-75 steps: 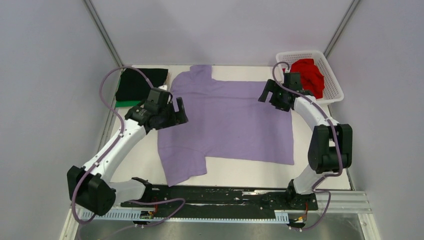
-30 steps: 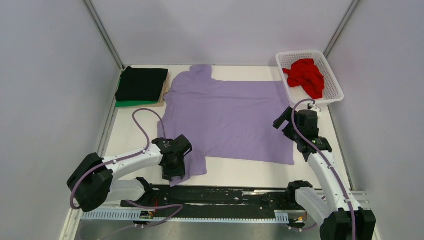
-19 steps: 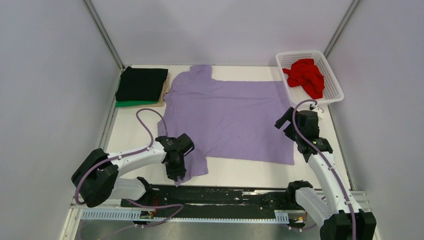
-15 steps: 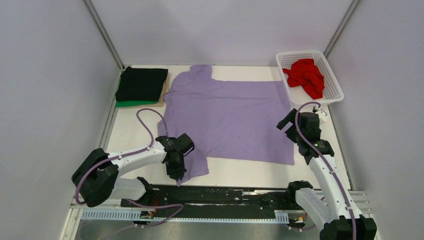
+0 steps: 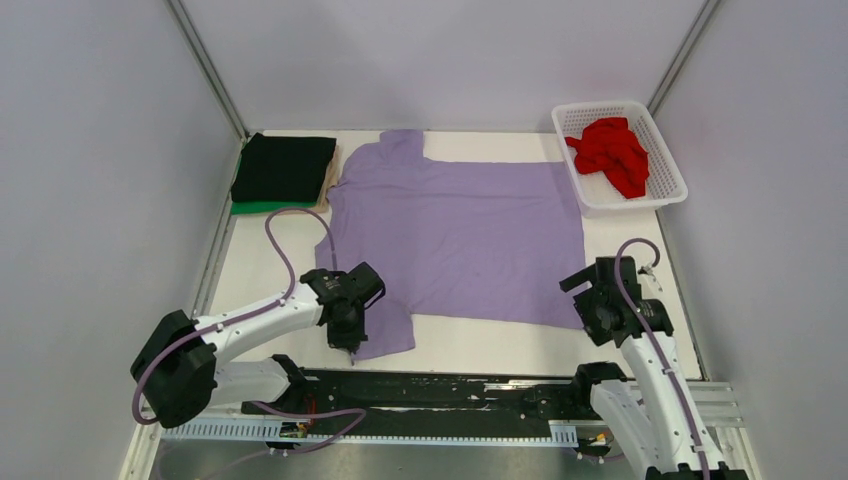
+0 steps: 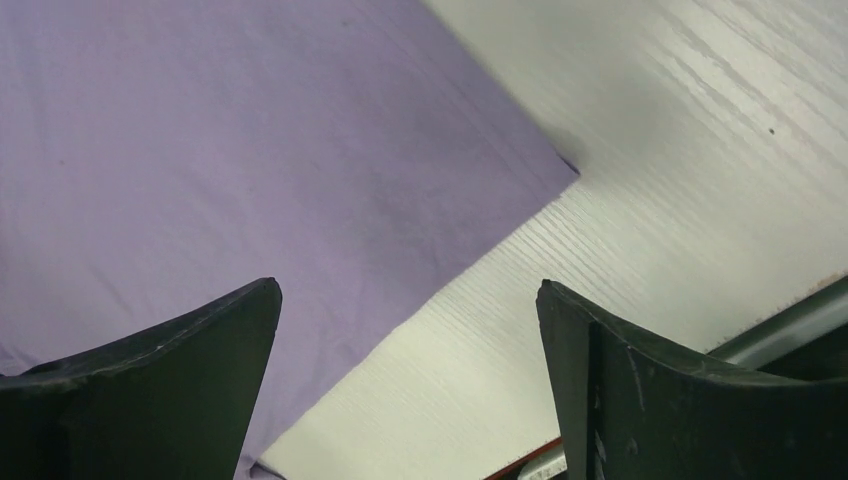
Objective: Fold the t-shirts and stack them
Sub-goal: Grab the side of the flattened tshirt closest away from the robot with both arms, then fold the flattened tshirt in 1/3 of the way
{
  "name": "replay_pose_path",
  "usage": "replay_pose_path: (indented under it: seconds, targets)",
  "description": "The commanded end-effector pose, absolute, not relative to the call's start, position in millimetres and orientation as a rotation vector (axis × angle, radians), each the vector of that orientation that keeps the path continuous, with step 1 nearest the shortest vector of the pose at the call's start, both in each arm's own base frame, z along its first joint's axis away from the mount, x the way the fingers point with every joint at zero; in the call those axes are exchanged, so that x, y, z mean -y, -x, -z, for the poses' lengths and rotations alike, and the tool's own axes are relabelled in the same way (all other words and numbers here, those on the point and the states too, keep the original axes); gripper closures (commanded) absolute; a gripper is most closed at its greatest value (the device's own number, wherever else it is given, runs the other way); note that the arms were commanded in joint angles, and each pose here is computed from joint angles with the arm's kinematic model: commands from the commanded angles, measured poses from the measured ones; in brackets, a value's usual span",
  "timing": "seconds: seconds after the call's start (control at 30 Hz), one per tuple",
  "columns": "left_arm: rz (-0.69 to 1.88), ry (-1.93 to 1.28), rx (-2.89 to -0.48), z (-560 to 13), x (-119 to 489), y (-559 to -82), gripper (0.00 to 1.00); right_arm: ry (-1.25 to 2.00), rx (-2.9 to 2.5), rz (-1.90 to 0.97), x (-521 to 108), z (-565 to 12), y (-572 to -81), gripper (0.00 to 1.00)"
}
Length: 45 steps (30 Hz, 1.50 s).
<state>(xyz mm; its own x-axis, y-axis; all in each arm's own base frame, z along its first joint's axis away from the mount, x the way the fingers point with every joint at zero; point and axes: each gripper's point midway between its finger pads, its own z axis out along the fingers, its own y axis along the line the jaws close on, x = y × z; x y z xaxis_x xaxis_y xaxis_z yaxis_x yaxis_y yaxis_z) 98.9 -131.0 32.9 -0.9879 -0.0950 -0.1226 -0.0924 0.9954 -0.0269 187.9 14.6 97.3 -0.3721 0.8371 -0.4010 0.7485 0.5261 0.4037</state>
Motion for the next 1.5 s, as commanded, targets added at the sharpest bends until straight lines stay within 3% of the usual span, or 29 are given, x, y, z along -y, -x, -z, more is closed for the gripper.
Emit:
replay_pose_path:
  seconds: [0.0,0.4,0.87,1.2,1.3,1.47]
  targets:
    - [0.084,0.050,-2.984,-45.0,138.1,-106.3,1.00,-1.536,-2.146,-0.155,-10.5,-76.1,-170.0,0.01]
    - [0.076,0.049,-3.029,-41.8,134.0,-95.4,1.00,-1.670,-2.087,-0.028,2.5,-19.0,-163.0,0.14]
    - [0.030,0.055,-3.050,-46.8,132.5,-95.0,1.00,-1.575,-1.968,0.014,22.1,-15.8,-194.6,0.50]
    - [0.053,0.099,-3.090,-51.4,132.8,-83.9,1.00,-1.503,-2.018,-0.018,16.5,-22.2,-201.3,0.95]
    - [0.096,0.116,-3.106,-51.5,134.0,-71.3,1.00,-1.461,-2.039,-0.053,12.2,-29.7,-201.6,1.00]
    - [0.121,0.124,-3.137,-47.0,136.7,-48.1,1.00,-1.444,-2.032,-0.093,9.2,-42.4,-200.6,1.00]
